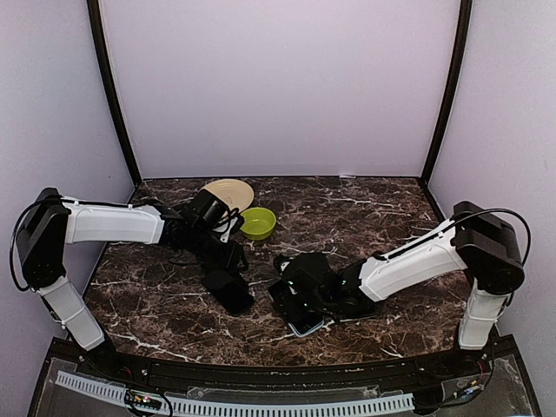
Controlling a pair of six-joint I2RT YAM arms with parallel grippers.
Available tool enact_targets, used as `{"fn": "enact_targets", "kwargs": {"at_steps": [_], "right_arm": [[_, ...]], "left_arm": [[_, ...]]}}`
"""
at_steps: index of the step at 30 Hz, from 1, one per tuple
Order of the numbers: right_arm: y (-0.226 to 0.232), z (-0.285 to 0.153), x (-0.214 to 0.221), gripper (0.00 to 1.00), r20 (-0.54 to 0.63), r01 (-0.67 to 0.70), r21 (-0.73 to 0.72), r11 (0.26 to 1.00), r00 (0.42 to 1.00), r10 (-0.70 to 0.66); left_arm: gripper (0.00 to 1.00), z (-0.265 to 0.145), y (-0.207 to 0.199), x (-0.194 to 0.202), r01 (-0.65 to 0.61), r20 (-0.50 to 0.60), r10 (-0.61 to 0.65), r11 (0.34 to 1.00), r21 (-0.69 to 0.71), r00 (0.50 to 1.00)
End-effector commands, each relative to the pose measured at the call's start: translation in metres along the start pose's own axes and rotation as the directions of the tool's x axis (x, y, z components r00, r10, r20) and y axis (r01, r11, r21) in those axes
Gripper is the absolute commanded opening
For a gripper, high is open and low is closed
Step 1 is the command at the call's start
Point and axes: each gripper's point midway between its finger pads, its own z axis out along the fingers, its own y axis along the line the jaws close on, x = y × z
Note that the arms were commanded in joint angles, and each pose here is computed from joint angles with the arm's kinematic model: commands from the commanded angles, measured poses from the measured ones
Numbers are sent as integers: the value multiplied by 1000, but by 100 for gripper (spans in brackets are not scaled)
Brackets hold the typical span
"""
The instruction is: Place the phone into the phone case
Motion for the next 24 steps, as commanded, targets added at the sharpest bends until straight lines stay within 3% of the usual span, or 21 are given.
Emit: {"fn": "enact_targets", "kwargs": {"at_steps": [1, 4, 7, 9, 15, 18, 20, 22, 24], "right_arm": [[2, -2, -4, 44, -13, -3, -14, 1000, 1000, 3], [-3, -2, -3, 72, -39, -12, 26, 1000, 999, 13], [-7, -8, -5, 93, -54, -29, 50, 998, 998, 32], [-7, -13, -8, 98, -60, -31, 52, 998, 998, 35], [-9, -38, -30, 99, -54, -29, 58, 998, 998, 33], [-19, -52, -28, 97, -76, -51, 58, 997, 996, 56], [-29, -58, -19, 82, -100, -81, 63, 995, 991, 87], [-36, -59, -5, 60, -130, -108, 59, 992, 985, 114], [-38, -57, 6, 48, -152, -138, 36, 990, 978, 142]], "left_arm": [[44, -10, -5, -6, -28, 24, 28, 1000, 1, 999], [44, -11, -4, -7, -32, 25, 32, 999, -7, 999], [44, -11, -4, -7, -32, 23, 32, 999, -8, 999], [43, -10, -3, -7, -32, 20, 32, 999, -17, 999], [44, -15, -5, -9, -88, 22, 89, 994, -61, 996], [44, -19, -27, -4, -230, 31, 232, 972, -44, 972], [43, -20, -42, 4, -314, 37, 314, 949, -6, 949], [37, -19, -56, 18, -372, 23, 371, 925, 74, 928], [32, -17, -68, 36, -405, -4, 410, 901, 157, 912]]}}
